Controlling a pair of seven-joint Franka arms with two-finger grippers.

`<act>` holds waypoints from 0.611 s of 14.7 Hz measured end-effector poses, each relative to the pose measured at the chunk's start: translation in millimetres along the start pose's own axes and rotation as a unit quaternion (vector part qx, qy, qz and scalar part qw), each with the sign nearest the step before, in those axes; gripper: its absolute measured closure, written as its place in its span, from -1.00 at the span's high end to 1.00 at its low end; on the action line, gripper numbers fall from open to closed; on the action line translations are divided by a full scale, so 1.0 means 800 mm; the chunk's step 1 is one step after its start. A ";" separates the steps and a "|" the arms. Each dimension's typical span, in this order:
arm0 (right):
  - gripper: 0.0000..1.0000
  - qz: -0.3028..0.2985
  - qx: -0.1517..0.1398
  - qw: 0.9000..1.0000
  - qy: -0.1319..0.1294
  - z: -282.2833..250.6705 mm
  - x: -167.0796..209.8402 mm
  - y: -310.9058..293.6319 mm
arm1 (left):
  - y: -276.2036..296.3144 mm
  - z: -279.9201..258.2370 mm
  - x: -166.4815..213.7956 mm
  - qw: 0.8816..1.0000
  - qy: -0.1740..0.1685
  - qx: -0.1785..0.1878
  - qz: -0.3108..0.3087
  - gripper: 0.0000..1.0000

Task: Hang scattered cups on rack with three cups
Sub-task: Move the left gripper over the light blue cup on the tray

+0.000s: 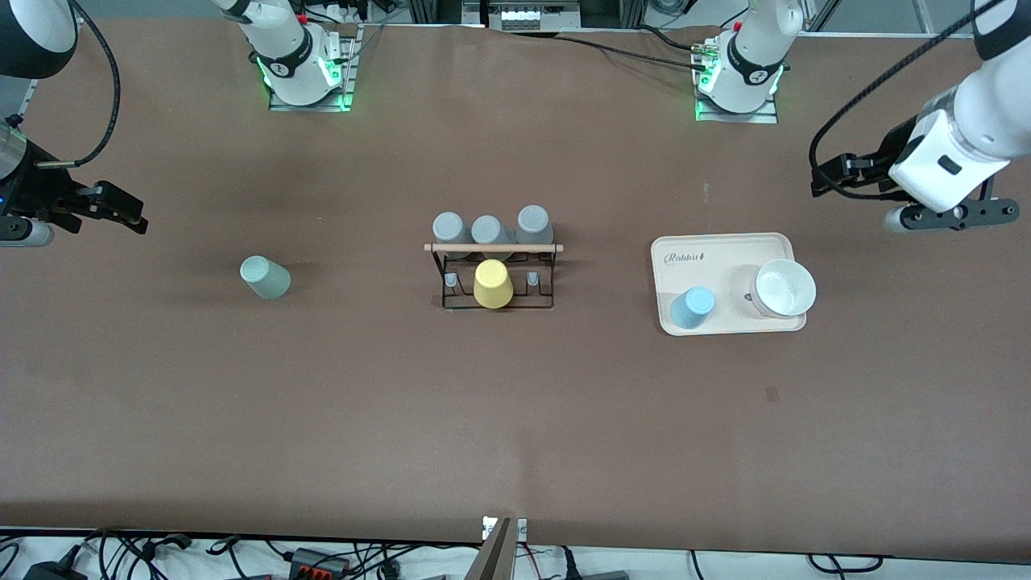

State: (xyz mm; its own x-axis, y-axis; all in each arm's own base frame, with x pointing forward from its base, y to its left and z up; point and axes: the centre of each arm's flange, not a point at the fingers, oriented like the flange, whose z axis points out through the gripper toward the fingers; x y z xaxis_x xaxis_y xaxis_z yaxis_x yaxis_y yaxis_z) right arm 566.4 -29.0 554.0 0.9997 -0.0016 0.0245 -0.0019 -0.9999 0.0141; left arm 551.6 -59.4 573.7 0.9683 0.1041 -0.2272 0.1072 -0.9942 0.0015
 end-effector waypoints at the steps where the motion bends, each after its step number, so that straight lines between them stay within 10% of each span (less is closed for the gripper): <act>1: 1.00 0.000 0.000 1.000 0.000 0.000 0.000 0.000 | -0.003 0.010 0.008 1.000 -0.009 0.001 -0.002 1.00; 9: 1.00 0.000 0.000 1.000 0.001 -0.001 0.000 0.000 | 0.049 0.221 0.145 0.998 -0.055 0.002 0.024 1.00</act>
State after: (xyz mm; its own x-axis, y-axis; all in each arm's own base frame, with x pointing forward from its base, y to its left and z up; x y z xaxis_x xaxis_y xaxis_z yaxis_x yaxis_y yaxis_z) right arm 566.6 -29.2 554.6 0.9996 -0.0018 0.0270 -0.0022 -0.9999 0.0142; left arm 628.3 -90.8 375.5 0.9415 0.0536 -0.3326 0.0609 -0.9981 0.0115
